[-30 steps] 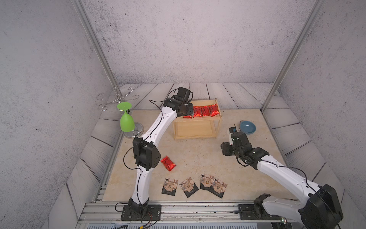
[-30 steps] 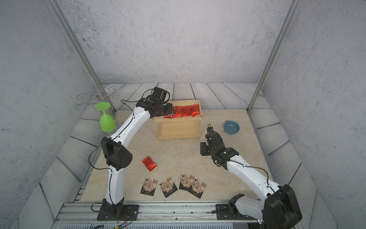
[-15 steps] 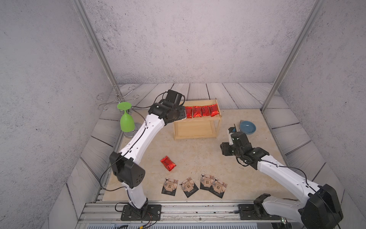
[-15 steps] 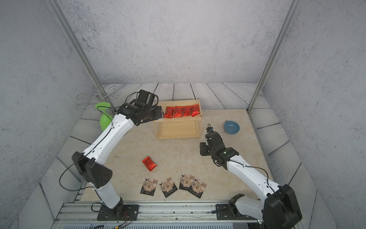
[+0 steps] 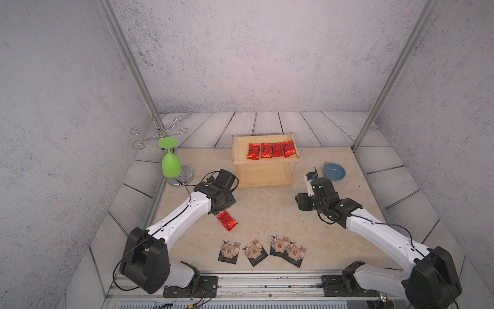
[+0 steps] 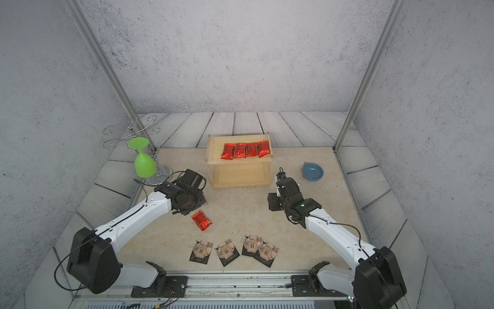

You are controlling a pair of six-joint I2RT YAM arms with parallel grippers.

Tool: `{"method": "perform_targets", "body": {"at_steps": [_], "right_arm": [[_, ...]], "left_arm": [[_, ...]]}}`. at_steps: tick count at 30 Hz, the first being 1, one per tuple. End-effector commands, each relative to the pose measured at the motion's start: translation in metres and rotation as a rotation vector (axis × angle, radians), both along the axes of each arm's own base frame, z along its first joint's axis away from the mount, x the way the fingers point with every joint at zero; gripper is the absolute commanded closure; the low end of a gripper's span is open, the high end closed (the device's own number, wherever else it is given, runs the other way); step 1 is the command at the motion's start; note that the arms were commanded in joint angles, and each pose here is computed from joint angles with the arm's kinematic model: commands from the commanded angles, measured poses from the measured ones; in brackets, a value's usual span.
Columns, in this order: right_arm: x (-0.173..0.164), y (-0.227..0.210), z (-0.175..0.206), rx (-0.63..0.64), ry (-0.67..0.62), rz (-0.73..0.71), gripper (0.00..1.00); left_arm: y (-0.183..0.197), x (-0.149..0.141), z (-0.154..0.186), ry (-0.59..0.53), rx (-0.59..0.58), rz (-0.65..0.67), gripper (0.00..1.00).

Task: Place the tea bags on the shelf by color
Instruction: Pick up the tea bag from the center of the board.

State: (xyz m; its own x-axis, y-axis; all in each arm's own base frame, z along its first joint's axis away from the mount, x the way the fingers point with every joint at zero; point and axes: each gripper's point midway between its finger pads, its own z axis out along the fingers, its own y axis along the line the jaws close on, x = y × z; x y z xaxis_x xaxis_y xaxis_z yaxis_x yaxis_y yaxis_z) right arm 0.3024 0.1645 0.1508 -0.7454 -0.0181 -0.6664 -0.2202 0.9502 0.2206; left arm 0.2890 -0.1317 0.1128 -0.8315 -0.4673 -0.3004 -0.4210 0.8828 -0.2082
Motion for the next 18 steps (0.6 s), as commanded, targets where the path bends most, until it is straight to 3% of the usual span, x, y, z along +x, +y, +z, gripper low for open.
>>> {"method": "perform_targets", "body": {"at_steps": [1,8,18], "right_arm": [[0.003,0.002,0.005,0.011,-0.007,0.007,0.44],[0.003,0.003,0.002,0.006,0.001,0.009,0.44],[0.002,0.004,-0.002,0.006,0.017,0.019,0.44]], "left_arm": [[-0.007,0.000,-0.010,0.053,-0.046,0.055,0.35],[-0.008,-0.018,-0.056,0.178,-0.065,0.127,0.31],[-0.005,-0.026,-0.076,0.231,-0.052,0.157,0.19]]}}
